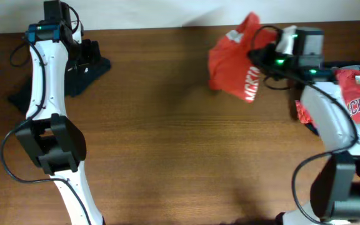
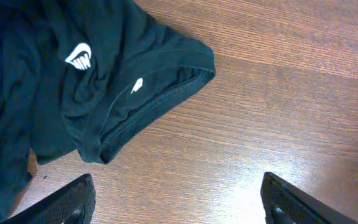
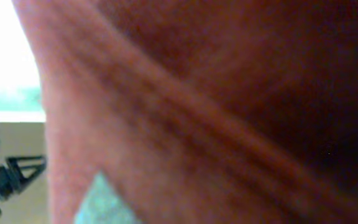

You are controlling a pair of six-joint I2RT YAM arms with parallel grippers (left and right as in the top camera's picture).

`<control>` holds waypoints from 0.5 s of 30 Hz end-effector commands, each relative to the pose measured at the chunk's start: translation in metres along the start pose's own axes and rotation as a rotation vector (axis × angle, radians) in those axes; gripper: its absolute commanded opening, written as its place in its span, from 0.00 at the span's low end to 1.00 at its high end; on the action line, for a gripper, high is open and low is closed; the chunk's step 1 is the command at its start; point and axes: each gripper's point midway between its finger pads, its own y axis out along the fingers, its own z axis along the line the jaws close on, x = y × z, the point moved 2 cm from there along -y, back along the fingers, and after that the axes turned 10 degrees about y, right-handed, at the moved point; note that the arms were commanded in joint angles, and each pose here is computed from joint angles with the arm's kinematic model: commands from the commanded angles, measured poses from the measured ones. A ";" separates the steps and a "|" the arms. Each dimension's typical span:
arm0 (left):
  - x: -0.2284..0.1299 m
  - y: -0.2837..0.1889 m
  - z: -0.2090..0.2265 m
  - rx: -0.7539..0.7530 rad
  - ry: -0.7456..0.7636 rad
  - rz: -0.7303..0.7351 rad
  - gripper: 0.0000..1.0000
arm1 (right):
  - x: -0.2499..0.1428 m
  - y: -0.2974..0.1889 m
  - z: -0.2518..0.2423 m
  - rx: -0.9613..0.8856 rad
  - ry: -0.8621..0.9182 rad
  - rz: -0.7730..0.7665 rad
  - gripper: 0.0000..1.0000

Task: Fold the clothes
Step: 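Carry the shirt rightward and place it on the right stack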

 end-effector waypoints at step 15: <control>0.001 0.001 -0.016 -0.022 0.037 0.000 0.85 | 0.121 -0.138 -0.051 0.123 -0.077 -0.295 0.04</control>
